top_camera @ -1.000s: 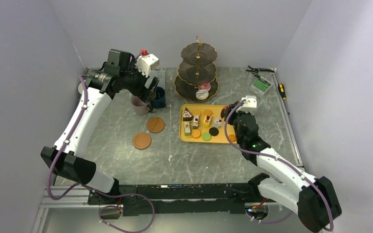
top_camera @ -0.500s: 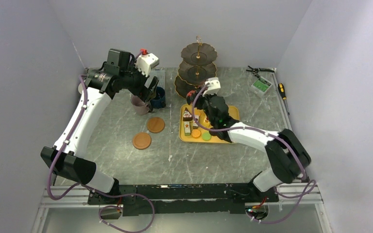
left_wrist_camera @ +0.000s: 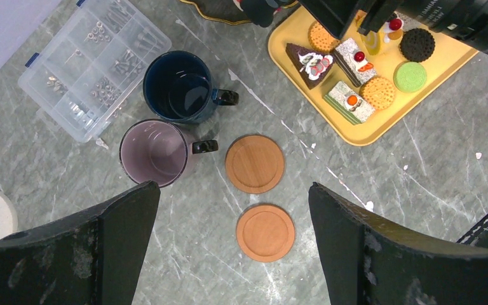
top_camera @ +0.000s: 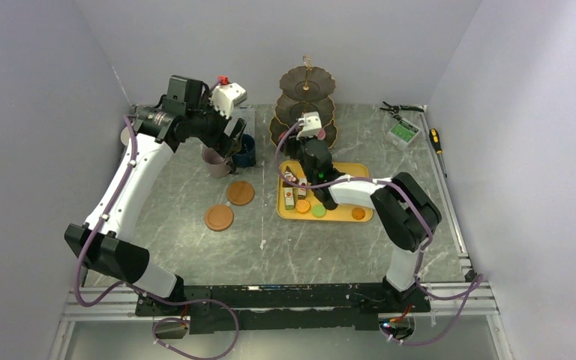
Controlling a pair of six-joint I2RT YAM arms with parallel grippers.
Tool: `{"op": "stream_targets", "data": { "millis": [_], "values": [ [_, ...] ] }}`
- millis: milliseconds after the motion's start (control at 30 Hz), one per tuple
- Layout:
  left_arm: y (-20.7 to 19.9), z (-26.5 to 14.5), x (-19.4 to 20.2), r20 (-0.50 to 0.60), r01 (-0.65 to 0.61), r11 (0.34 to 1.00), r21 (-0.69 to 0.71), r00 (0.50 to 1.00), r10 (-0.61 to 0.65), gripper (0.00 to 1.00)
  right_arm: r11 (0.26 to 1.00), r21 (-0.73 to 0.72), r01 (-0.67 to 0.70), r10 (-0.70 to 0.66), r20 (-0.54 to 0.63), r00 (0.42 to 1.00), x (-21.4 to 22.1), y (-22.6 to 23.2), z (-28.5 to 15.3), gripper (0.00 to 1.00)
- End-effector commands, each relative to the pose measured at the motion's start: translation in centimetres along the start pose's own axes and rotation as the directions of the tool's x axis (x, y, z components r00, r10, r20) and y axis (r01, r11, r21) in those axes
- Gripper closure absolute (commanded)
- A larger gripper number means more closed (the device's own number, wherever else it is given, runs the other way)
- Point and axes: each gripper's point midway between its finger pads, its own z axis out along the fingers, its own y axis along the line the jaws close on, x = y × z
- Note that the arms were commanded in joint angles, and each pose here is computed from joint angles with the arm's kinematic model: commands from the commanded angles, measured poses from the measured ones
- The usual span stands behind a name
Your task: Serve the afternoon tea
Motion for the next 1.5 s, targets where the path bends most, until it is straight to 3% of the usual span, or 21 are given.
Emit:
{"op": "stream_targets", "data": {
  "millis": [0,500,700,1000,1467],
  "values": [
    [0.3,-0.4,-1.8,0.056,-0.009,1.0,-0.004,0.998,0.01,0.06,0.998,0.044,-0.036,0.029,0.133,0.991,-3.9,-0.7,1.7,0.5],
    [0.8,1.1,-2.6,0.059,-0.008,1.0,0.012,0.998,0.007,0.06,0.996,0.081,-0.041,0.031,0.116,0.993,-2.4,-2.0,1.8,0.32],
    [1.4,2.0,-4.4,0.087,-0.021,1.0,0.019,0.996,0.019,0.06,0.996,0.07,-0.049,0.041,0.115,0.993,-2.4,-2.1,1.3,0.31],
    [3.2,4.1,-9.5,0.211,-0.088,0.996,0.007,0.974,0.085,0.06,0.996,0.076,-0.053,0.042,0.14,0.989,-4.2,-3.3,-1.6,0.34],
    [1.3,9.7,-16.1,0.464,-0.216,0.96,0.177,0.879,0.112,0.06,0.988,0.109,-0.114,0.09,0.201,0.976,-9.1,-7.1,-10.8,0.36]
  ]
}}
